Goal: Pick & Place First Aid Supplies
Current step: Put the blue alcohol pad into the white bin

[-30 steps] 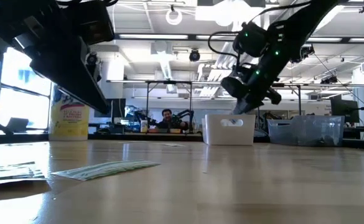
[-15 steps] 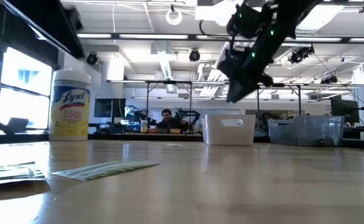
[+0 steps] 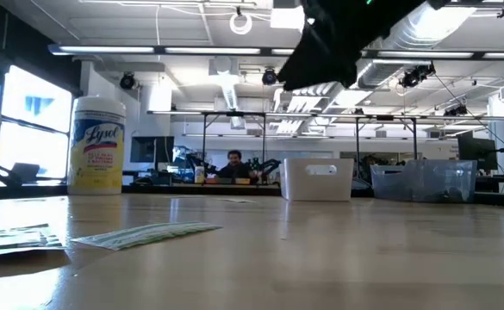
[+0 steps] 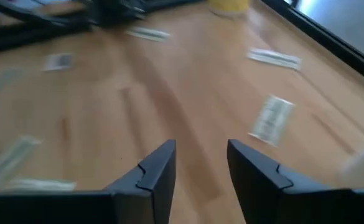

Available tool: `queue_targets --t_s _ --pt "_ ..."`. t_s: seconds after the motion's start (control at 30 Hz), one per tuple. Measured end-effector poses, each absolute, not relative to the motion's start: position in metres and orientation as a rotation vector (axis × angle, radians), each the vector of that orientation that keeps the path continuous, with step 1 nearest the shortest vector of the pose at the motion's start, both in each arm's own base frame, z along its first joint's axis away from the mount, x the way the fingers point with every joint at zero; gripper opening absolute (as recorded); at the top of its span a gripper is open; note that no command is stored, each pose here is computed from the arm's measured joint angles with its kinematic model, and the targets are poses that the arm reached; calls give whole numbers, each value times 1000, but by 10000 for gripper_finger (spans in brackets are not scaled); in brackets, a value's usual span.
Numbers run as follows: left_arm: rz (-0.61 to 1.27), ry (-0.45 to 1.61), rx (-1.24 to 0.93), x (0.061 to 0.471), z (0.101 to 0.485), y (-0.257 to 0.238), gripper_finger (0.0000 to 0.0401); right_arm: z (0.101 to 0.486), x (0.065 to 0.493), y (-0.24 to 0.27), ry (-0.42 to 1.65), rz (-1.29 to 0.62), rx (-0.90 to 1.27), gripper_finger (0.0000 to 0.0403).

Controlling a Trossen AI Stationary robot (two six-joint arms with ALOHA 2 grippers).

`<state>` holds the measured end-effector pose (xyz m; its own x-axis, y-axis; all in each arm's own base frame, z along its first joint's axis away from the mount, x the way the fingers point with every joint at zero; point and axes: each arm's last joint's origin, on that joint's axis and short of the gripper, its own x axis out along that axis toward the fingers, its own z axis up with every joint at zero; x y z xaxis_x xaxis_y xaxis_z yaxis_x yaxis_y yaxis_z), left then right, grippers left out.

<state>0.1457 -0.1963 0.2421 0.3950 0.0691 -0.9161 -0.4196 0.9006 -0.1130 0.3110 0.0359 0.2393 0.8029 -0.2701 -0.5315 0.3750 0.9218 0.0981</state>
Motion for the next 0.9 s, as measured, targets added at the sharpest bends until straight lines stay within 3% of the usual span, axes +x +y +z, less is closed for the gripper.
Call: queue_targets --t_s 0.2,0.33,0.6,0.9 --pt "485 1204 -403 132 211 -184 135 240 305 78 428 -282 158 140" --pt "526 1212 -434 128 190 -178 157 242 301 93 385 -271 121 140" --pt "536 1169 -481 124 163 -171 215 247 303 97 329 -245 124 140" --pt "586 1136 -525 116 137 -158 220 247 303 97 332 -241 124 140"
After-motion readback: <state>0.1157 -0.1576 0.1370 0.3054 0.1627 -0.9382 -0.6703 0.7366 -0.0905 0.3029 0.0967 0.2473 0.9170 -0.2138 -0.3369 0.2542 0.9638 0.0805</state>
